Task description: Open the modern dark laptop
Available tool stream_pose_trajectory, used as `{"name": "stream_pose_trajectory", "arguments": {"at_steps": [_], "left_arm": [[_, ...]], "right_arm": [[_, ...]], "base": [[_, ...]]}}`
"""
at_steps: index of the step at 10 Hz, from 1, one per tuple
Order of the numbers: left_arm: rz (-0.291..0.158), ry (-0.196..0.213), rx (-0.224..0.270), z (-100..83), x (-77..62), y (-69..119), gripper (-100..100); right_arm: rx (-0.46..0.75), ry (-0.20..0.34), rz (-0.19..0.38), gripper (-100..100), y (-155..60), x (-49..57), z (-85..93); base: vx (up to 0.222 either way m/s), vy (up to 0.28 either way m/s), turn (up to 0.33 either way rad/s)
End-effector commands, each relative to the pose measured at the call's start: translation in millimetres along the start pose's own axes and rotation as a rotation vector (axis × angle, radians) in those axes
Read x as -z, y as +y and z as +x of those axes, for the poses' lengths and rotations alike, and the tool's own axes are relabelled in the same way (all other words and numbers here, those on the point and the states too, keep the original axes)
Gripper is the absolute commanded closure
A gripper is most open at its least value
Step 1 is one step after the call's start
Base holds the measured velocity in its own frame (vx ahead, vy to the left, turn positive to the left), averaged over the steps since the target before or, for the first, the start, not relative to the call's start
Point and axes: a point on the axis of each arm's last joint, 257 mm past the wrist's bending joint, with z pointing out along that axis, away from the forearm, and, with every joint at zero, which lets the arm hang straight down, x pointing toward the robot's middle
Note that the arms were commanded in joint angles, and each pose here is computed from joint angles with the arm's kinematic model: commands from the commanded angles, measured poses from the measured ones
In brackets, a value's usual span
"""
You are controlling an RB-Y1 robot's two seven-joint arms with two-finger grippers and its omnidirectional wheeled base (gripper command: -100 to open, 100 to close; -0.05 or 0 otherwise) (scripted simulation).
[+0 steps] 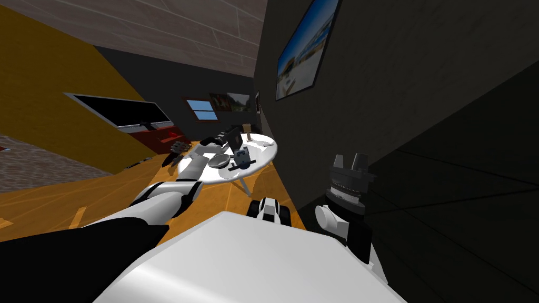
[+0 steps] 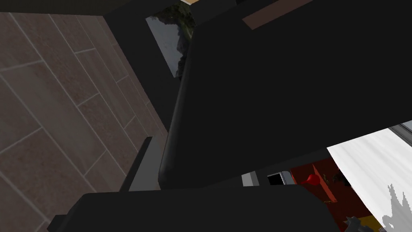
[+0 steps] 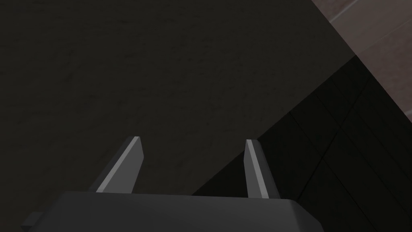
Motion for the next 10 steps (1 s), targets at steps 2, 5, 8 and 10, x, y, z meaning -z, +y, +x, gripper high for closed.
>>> {"name": "stream_pose_trajectory", "arguments": {"at_steps": [2, 5, 8, 10], "left_arm": [[-0.006, 0.01, 0.195, 9.3, -1.2, 11.2, 100], [0.014, 0.021, 0.319, 20.5, -1.3, 12.1, 100], [0.001, 0.028, 0.446, 36.7, 0.1, 33.6, 100], [-0.009, 0.03, 0.53, 47.6, 1.7, 48.0, 100]], "right_arm": [[0.0, 0.0, 0.0, 0, 0, 0.0, 0.0], [0.0, 0.0, 0.0, 0, 0, 0.1, 0.0], [0.0, 0.0, 0.0, 0, 0, 0.0, 0.0], [0.0, 0.0, 0.0, 0, 0, 0.0, 0.0]], "base": [[-0.038, 0.148, 0.036], [-0.029, 0.104, 0.028], [-0.022, 0.128, 0.021], [-0.021, 0.111, 0.02]]}}
